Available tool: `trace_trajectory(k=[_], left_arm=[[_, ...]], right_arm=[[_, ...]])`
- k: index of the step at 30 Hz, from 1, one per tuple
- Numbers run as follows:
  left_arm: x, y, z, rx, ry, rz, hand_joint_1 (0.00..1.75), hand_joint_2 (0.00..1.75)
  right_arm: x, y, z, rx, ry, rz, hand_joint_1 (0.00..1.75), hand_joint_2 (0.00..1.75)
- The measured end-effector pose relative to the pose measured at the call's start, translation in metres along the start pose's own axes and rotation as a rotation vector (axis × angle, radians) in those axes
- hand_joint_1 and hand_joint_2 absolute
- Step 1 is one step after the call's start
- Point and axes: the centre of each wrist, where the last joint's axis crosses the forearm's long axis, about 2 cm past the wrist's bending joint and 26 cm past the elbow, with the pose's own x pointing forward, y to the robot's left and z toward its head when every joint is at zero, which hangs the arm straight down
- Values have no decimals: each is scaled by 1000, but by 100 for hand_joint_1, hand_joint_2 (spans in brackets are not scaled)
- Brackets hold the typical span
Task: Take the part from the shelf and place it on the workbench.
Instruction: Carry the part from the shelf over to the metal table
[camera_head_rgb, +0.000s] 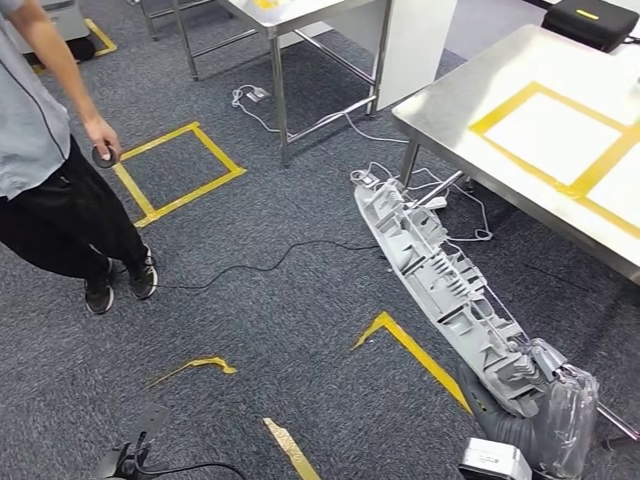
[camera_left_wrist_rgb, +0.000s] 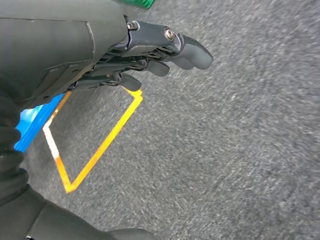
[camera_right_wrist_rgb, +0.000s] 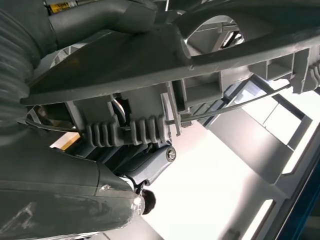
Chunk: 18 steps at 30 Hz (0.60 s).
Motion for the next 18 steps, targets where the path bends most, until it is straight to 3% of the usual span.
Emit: trace_trajectory(k=[18], left_arm=[[-1,2,0,-5,-13,2,0,175]], right_arm=[[0,0,-1,-2,-2,1,175,175]])
